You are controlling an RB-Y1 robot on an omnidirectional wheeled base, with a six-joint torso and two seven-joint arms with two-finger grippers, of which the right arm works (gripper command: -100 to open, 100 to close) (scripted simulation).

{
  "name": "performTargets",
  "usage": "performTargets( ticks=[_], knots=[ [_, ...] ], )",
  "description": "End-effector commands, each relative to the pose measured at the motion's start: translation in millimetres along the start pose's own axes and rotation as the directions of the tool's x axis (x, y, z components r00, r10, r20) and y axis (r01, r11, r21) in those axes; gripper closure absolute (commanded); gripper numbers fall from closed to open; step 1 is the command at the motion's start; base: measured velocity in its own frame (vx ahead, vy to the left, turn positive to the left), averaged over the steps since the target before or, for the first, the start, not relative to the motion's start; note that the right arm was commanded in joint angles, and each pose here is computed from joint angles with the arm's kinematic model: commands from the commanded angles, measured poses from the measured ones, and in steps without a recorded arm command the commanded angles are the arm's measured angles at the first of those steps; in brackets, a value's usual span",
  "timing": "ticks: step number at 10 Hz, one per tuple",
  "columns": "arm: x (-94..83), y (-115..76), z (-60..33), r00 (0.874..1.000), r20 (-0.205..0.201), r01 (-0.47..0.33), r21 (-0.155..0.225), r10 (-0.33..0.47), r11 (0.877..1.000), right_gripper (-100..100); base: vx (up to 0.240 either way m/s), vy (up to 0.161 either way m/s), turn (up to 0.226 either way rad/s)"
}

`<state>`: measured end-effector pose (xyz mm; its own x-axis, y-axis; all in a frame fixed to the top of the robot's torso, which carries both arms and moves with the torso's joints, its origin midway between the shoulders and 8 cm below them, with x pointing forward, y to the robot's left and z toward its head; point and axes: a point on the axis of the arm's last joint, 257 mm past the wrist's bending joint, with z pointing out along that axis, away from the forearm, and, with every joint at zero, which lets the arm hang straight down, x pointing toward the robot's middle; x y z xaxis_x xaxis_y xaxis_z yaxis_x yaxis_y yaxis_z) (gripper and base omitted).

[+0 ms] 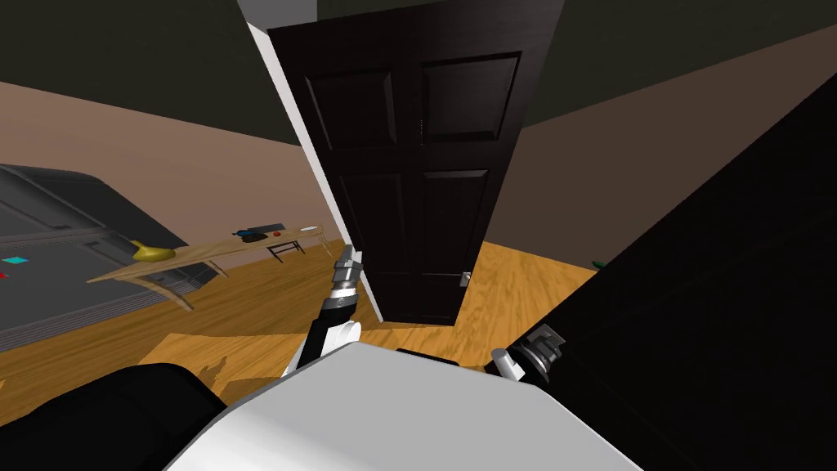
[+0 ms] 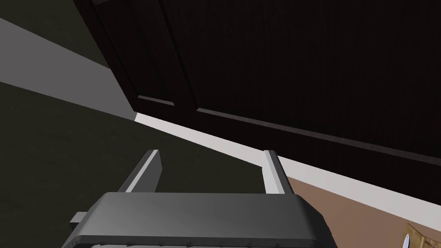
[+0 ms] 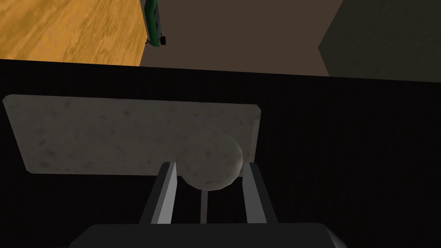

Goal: Push the door open

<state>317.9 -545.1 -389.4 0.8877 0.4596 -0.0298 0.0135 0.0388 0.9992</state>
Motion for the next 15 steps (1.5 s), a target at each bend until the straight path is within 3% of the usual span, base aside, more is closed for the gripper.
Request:
performTargets(
  ticks=[1,2,3,4,6,7,9,10,12,15],
  knots=[
    [-3.6,13.0,8.3,1.0,0.013,-0.003,-0.031,0.004,1.0,100,0.027,-0.048,-0.021],
    [-25.2,19.6,17.5,0.997,0.081,0.001,-0.047,0.003,0.999,100,0.044,-0.1,0.148],
    [-32.7,21.4,19.9,0.994,0.105,0.001,-0.051,0.004,0.999,100,0.066,-0.14,0.201],
    [-47.8,23.9,22.8,0.988,0.157,0.002,-0.056,0.007,0.998,100,0.043,-0.177,0.218],
    [-47.8,23.9,22.8,0.988,0.157,0.002,-0.056,0.007,0.998,100,0.029,-0.091,0.027],
    [-62.3,24.7,23.3,0.978,0.209,0.002,-0.057,0.01,0.998,100,0.025,-0.058,0.138],
    [-75.5,23.7,21.2,0.966,0.26,0.0,-0.053,0.014,0.999,100,0.032,-0.107,0.143],
    [-87.1,20.8,16.8,0.951,0.308,-0.004,-0.044,0.017,0.999,100,0.037,-0.136,0.191],
    [-96.7,16.4,10.4,0.936,0.351,-0.008,-0.032,0.019,0.999,100,0.041,-0.141,0.111],
    [-113.6,-1.9,-15.9,0.893,0.449,-0.027,0.02,0.015,0.999,100,0.03,-0.147,0.146]
  ],
)
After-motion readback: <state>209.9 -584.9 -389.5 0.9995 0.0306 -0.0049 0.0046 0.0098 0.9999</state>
